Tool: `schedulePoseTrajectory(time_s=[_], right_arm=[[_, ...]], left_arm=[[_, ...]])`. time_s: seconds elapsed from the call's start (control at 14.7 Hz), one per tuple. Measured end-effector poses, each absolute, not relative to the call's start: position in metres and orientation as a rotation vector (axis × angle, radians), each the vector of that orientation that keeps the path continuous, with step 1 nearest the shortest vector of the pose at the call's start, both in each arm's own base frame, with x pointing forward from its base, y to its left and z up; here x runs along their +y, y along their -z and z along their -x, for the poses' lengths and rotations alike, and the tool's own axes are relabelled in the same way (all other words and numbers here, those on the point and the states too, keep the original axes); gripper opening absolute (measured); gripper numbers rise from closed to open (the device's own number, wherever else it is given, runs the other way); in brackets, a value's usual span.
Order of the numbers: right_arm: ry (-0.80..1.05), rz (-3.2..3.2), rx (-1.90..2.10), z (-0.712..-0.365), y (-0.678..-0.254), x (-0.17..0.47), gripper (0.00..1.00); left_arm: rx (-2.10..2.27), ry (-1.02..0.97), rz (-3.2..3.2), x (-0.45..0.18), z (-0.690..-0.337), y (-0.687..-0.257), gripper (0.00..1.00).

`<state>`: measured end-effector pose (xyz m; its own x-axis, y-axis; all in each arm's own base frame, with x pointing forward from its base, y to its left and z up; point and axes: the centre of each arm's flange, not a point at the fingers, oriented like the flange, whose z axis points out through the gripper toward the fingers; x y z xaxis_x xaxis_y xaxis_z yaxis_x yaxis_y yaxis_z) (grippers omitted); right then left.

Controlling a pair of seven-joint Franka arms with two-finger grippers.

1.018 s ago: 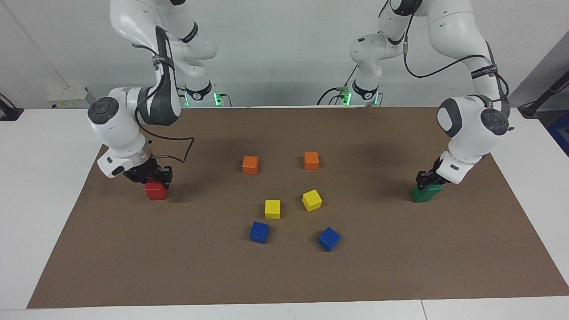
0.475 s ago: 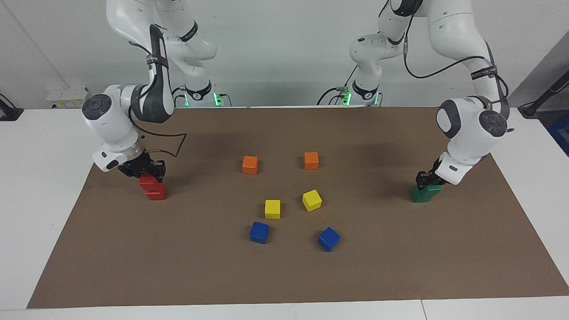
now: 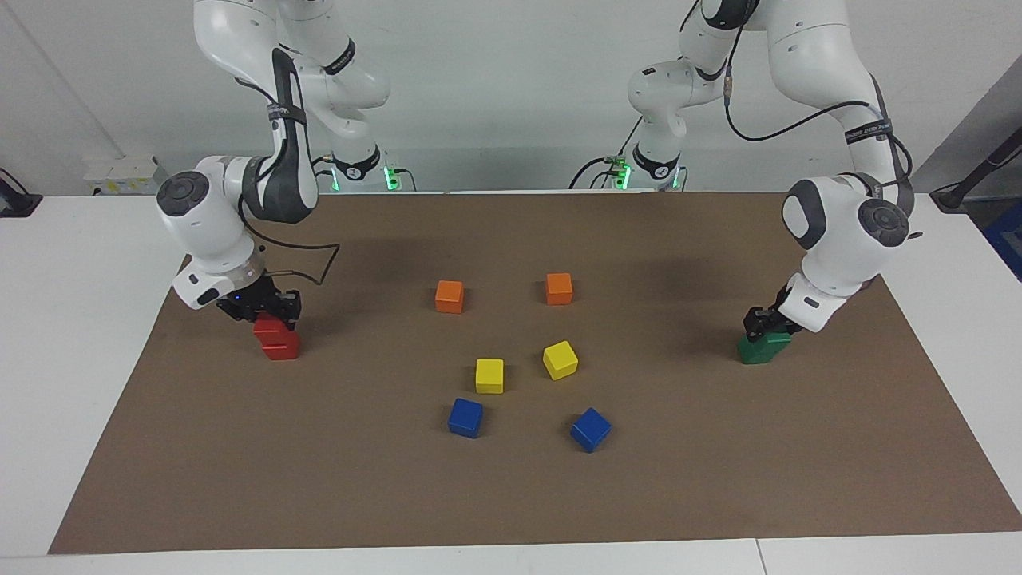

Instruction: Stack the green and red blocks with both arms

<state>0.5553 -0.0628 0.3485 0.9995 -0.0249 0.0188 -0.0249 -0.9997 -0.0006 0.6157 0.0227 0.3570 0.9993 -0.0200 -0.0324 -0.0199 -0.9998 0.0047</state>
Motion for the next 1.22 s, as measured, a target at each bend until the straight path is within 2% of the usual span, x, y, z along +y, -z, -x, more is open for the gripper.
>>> schedulePoseTrajectory(time_s=[0.14, 0.47, 0.61, 0.88, 1.22], right_arm=[[0.026, 3.141, 0.047, -0.554, -0.347, -0.065, 0.55], [0.027, 3.141, 0.054, -0.554, -0.347, -0.068, 0.55], [0.031, 3.141, 0.055, -0.554, -0.347, -0.068, 0.55], [0.077, 3.143, 0.054, -0.557, -0.35, -0.068, 0.55], [0.077, 3.143, 0.053, -0.557, -0.349, -0.068, 0.55]], left_arm=[[-0.031, 0.05, -3.137, 0.024, -0.616, -0.357, 1.0], [-0.04, 0.043, -3.139, 0.024, -0.617, -0.362, 1.0], [-0.042, 0.057, -3.141, 0.024, -0.617, -0.378, 1.0], [-0.052, 0.102, -3.154, 0.02, -0.609, -0.45, 1.0], [-0.067, 0.11, -3.178, 0.008, -0.574, -0.525, 1.0]])
